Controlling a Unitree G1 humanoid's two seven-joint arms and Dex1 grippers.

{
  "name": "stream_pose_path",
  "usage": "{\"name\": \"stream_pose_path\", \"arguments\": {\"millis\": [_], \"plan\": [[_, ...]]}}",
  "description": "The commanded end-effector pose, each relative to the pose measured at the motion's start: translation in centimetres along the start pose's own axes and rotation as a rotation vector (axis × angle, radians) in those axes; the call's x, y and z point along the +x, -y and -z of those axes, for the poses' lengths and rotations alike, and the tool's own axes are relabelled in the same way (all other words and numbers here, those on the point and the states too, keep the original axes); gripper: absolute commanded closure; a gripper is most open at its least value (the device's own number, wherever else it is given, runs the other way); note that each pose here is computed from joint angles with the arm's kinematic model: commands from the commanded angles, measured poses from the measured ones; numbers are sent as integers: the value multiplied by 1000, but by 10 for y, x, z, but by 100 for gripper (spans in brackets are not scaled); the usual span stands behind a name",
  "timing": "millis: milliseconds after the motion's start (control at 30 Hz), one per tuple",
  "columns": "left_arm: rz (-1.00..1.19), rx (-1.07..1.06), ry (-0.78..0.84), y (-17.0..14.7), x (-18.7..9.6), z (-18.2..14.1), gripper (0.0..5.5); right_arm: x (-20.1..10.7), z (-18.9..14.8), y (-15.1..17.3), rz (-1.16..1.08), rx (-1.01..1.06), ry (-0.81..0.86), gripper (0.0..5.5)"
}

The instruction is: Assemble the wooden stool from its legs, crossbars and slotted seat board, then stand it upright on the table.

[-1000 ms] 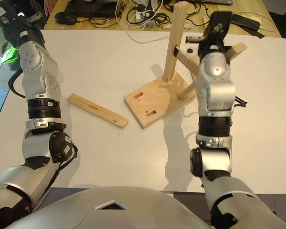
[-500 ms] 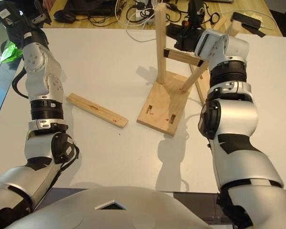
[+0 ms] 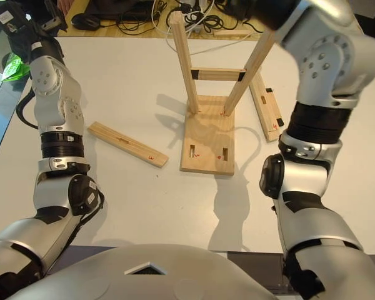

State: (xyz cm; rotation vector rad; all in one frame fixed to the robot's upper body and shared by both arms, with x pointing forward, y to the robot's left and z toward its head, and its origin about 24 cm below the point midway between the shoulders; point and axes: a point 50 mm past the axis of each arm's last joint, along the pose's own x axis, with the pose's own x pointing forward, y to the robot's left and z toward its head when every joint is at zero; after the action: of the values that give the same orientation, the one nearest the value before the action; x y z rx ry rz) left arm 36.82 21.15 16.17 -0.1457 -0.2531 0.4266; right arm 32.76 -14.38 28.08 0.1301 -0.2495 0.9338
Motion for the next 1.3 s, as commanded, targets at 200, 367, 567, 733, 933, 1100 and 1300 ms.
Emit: {"name": "stream_pose_path", "arguments": {"millis": [200, 367, 567, 733, 933, 1100, 1300], "plan": [[-10, 1, 44, -7, -8, -2, 56, -154, 21, 96, 891, -245, -137, 417], [-5, 5, 37, -10, -11, 0, 56, -248, 101, 70, 963, -160, -481, 335], [-11, 2, 27, -11, -14, 3, 56, -293, 159, 1, 954, 62, -699, 223], [8, -33, 24, -6, -14, -4, 56, -292, 166, -11, 873, 269, -811, 133], [4, -27, 8, -9, -15, -2, 56, -294, 167, 10, 996, 197, -931, 99], [4, -28, -6, -8, -16, 0, 56, -282, 167, 27, 1070, 123, -911, 99], [7, -22, -4, -9, -15, -2, 56, -259, 170, 60, 1067, 85, -871, 99]]}}
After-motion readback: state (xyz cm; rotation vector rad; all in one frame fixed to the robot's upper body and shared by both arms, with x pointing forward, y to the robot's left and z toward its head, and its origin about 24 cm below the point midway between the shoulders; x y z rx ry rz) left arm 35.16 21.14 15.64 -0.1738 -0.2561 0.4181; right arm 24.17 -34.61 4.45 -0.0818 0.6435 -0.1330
